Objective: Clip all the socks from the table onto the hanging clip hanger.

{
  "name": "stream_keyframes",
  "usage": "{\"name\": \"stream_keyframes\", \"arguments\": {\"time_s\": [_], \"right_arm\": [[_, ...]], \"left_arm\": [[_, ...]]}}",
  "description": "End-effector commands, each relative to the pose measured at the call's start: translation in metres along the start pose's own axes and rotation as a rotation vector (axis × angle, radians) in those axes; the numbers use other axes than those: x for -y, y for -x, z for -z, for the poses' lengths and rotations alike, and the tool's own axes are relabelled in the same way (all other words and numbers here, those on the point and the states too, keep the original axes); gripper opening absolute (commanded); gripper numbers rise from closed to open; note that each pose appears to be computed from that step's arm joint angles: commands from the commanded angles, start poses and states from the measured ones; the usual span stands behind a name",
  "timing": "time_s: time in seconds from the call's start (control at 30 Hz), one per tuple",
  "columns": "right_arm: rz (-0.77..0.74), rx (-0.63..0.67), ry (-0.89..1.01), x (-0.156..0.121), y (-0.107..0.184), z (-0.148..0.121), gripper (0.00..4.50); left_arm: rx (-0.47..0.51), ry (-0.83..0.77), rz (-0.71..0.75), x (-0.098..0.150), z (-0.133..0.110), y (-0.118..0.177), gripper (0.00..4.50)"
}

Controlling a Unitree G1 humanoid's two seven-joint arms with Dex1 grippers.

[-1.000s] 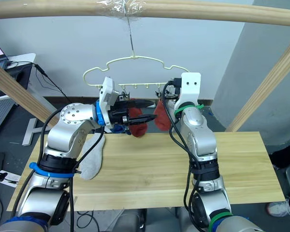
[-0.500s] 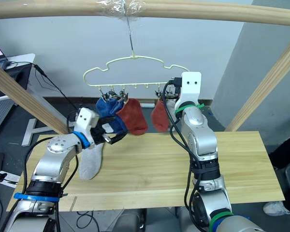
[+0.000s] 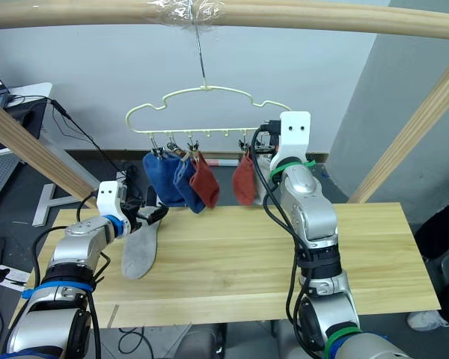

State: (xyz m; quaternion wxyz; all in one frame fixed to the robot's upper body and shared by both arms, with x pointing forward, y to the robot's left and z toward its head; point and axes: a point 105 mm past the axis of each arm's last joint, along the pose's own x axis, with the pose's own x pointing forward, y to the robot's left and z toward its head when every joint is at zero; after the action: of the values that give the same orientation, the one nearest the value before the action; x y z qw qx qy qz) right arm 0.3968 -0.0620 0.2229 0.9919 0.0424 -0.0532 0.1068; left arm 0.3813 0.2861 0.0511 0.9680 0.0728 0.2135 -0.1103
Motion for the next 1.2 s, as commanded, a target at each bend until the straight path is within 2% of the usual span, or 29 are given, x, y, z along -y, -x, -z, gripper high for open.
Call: {"name": "stream_keyframes", "arguments": {"time_s": [0.03, 0.17, 0.3, 0.4, 0.7, 0.83, 0.97, 1.1, 1.2], "right_arm": [[-0.033, 0.070, 0.000, -0.008, 0.004, -0.020, 0.00], [-0.041, 0.063, -0.001, -0.010, 0.005, -0.019, 0.00], [-0.047, 0.060, -0.001, -0.012, 0.005, -0.019, 0.00], [-0.051, 0.056, -0.002, -0.013, 0.005, -0.019, 0.00], [-0.060, 0.045, -0.001, -0.015, 0.007, -0.019, 0.00], [-0.064, 0.044, -0.001, -0.016, 0.007, -0.019, 0.00], [-0.066, 0.046, 0.000, -0.016, 0.006, -0.019, 0.00], [-0.066, 0.049, 0.000, -0.016, 0.006, -0.020, 0.00], [-0.062, 0.052, -0.001, -0.016, 0.006, -0.021, 0.00]], "left_arm": [[-0.041, -0.014, -0.064, -0.013, 0.008, 0.006, 4.48], [-0.089, -0.012, -0.102, -0.018, 0.019, 0.008, 4.48], [-0.174, 0.092, -0.066, -0.011, 0.036, 0.008, 4.48], [-0.211, 0.100, -0.068, -0.013, 0.043, 0.010, 3.86], [-0.203, 0.063, -0.018, -0.005, 0.046, 0.014, 1.20], [-0.075, -0.076, 0.182, 0.030, 0.023, 0.013, 0.08], [0.052, -0.247, 0.457, 0.086, -0.010, 0.015, 0.02], [0.236, -0.264, 0.696, 0.141, -0.059, 0.022, 0.02], [0.315, -0.283, 0.861, 0.174, -0.081, 0.035, 0.02]]}}
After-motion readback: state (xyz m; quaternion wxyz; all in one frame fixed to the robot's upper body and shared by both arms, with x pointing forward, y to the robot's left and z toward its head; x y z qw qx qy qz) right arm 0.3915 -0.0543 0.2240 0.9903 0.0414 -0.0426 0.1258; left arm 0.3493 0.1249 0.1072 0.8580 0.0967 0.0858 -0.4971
